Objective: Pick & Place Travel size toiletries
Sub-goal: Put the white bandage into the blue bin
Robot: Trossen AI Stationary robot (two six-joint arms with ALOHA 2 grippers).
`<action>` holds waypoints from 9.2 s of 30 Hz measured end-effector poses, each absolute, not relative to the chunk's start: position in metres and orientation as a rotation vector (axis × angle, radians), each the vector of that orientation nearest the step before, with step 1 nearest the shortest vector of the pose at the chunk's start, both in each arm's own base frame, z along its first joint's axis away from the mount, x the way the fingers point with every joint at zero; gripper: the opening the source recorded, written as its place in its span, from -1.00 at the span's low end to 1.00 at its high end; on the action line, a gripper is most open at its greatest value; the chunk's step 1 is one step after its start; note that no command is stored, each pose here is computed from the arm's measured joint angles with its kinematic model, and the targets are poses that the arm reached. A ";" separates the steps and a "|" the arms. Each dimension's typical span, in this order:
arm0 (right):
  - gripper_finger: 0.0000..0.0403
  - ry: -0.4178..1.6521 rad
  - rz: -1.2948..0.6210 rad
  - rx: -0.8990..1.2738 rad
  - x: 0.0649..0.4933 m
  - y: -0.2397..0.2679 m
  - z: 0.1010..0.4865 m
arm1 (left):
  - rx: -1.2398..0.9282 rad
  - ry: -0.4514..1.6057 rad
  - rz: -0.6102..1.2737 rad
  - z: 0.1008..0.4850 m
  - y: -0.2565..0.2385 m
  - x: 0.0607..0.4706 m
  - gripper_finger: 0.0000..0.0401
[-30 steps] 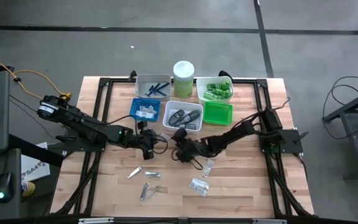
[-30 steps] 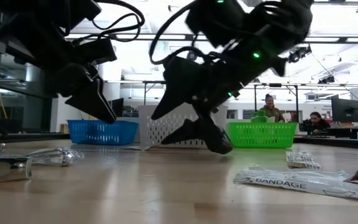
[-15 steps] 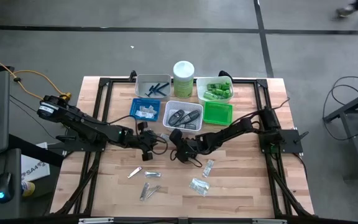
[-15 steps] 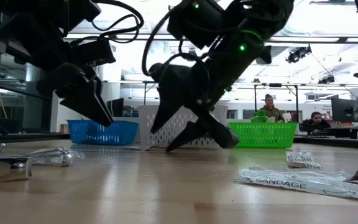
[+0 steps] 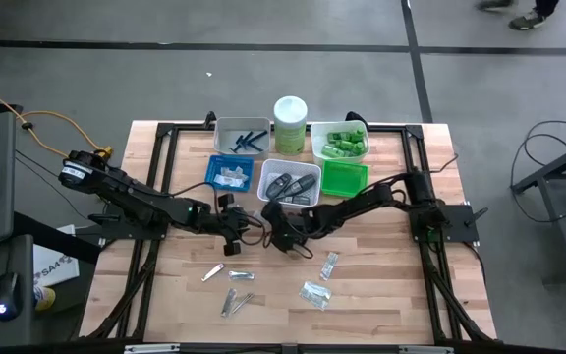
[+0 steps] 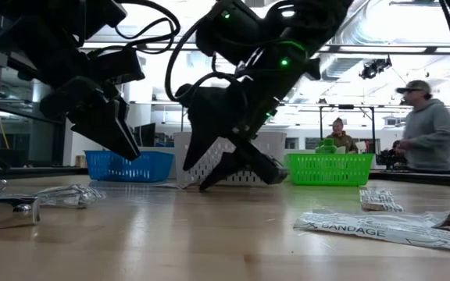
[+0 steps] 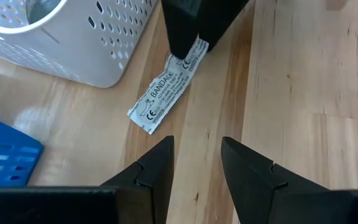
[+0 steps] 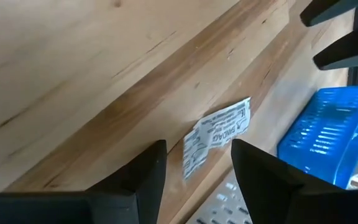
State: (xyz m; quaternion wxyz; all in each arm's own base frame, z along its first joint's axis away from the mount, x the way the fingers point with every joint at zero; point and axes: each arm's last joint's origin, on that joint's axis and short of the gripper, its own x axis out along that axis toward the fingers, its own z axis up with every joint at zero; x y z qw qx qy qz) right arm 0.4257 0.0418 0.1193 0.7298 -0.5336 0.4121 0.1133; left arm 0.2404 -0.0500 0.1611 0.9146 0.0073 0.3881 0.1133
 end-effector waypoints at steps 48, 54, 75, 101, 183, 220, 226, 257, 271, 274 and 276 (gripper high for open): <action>-0.99 0.738 0.148 -0.784 0.402 0.077 0.209 | 0.532 0.670 -0.039 0.194 -0.061 0.229 -0.04; -0.99 0.749 0.147 -0.752 0.401 0.079 0.209 | 0.607 0.569 -0.020 0.202 -0.062 0.236 0.45; -0.99 0.606 0.072 -0.591 0.412 0.071 0.220 | 0.611 0.560 -0.005 0.203 -0.063 0.236 -0.03; -0.26 0.561 -0.046 -0.498 0.400 0.065 0.250 | 0.652 0.642 0.146 0.199 -0.057 0.231 -0.99; 0.25 0.834 -0.645 0.923 0.245 0.130 0.133 | 0.374 0.913 0.506 0.209 0.057 0.194 -0.08; 0.21 0.561 -0.724 1.192 0.252 0.162 0.101 | 0.363 0.910 0.491 0.209 0.056 0.194 -0.08; -0.08 0.592 -0.722 1.187 0.251 0.162 0.100 | 0.364 0.910 0.490 0.209 0.056 0.194 -0.08; -0.98 0.625 -0.656 0.981 0.250 0.155 0.110 | 0.343 0.900 0.500 0.209 0.056 0.194 -0.08; -0.99 0.586 -0.553 0.729 0.266 0.115 0.152 | 0.192 0.710 0.463 0.228 0.052 0.191 -0.08; -0.99 0.567 -0.526 0.662 0.269 0.106 0.163 | 0.165 0.700 0.472 0.229 0.052 0.190 -0.08; -0.99 0.547 -0.501 0.611 0.270 0.100 0.171 | 0.140 0.693 0.451 0.228 0.052 0.191 -0.08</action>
